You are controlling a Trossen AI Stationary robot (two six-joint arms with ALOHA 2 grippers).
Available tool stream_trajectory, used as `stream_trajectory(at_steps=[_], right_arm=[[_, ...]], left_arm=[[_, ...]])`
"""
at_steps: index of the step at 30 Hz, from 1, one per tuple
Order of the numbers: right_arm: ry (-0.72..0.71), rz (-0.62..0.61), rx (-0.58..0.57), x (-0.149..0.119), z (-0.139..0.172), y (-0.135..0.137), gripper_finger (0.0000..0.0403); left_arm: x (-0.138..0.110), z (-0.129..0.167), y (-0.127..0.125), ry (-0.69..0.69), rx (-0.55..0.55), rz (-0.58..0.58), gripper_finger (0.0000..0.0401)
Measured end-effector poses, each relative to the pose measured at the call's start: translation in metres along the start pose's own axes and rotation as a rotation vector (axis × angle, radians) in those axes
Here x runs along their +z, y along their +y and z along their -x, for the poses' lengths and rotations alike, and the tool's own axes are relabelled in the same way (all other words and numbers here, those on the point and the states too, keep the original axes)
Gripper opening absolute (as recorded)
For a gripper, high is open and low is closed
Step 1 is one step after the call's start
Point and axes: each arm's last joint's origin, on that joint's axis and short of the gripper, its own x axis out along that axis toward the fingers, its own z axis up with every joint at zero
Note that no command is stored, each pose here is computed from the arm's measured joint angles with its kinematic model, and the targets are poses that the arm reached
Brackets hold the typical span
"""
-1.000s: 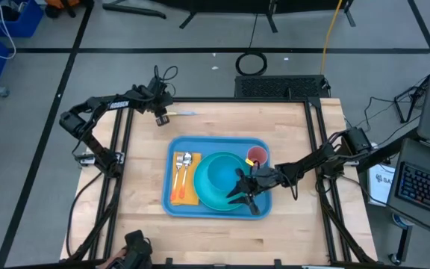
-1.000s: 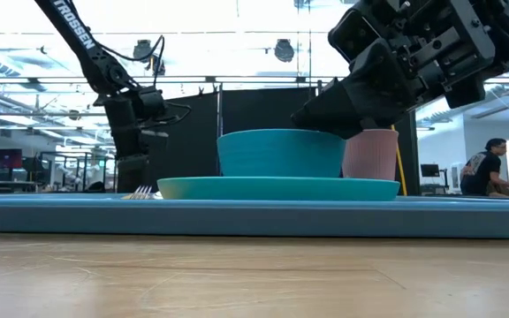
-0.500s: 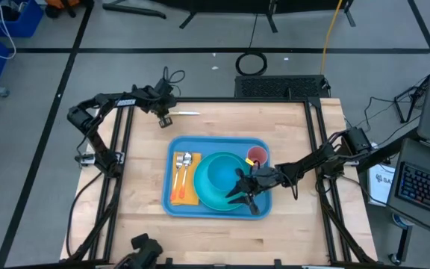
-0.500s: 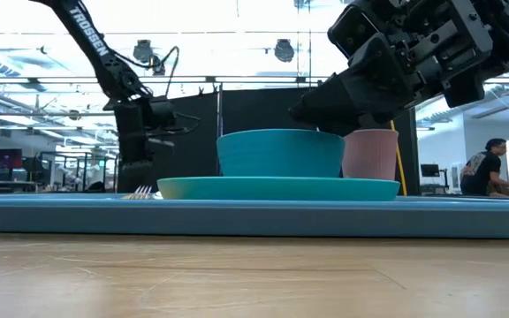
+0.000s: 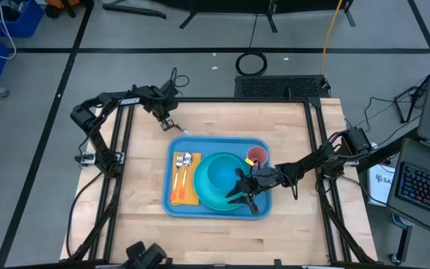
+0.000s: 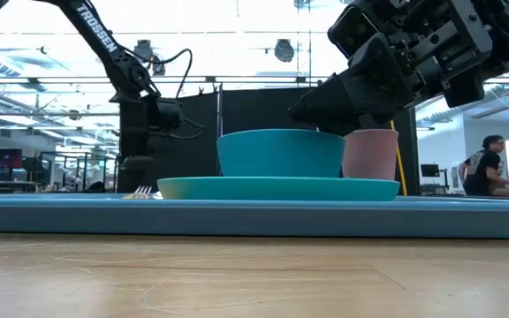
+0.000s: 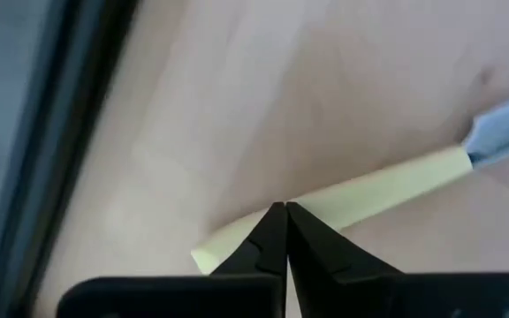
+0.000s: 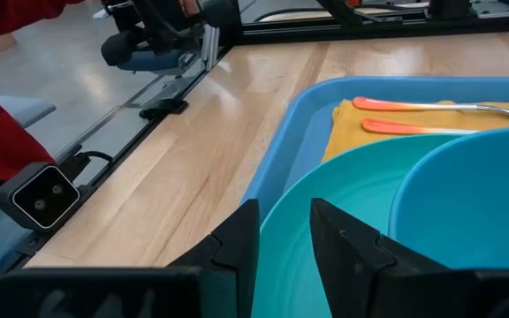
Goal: Set up tray
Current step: Put the knife on the yellow napkin
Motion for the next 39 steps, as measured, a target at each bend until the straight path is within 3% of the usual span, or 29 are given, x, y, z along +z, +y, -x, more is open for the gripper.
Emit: stream_trajectory(at_steps=[2,9,16,19,22,25,29,32,39], right_arm=[[0.0,0.0,0.0,0.0,0.0,0.0,0.0093],[0.0,-0.008,0.0,0.0,0.0,0.0,0.0093],[0.0,-0.008,0.0,0.0,0.0,0.0,0.0093],[0.0,-0.008,0.001,0.0,0.0,0.0,0.0093],[0.004,-0.008,0.003,0.0,0.0,0.0,0.0093],[0.012,-0.01,0.002,-0.001,0.0,0.0,0.0093],[0.012,-0.019,0.002,-0.001,0.0,0.0,0.0093],[0.012,-0.021,0.002,-0.001,0.0,0.0,0.0093],[0.012,-0.021,0.003,-0.001,0.0,0.0,0.0093]], left_arm=[[-0.002,0.002,-0.002,0.021,0.021,-0.029,0.0004],[-0.006,0.03,-0.008,0.041,0.259,-0.131,0.0033],[-0.007,0.057,-0.011,-0.067,0.282,-0.28,0.0041],[-0.01,0.065,-0.013,-0.103,0.268,-0.227,0.0017],[-0.012,0.068,-0.017,-0.119,0.214,-0.259,0.0007],[-0.013,0.069,-0.017,-0.117,0.193,-0.243,0.0026],[-0.018,0.067,-0.019,-0.113,0.067,-0.285,0.0048],[-0.019,0.067,-0.02,-0.106,0.055,-0.294,0.0064],[-0.021,0.063,-0.028,-0.092,-0.024,-0.417,0.0127]])
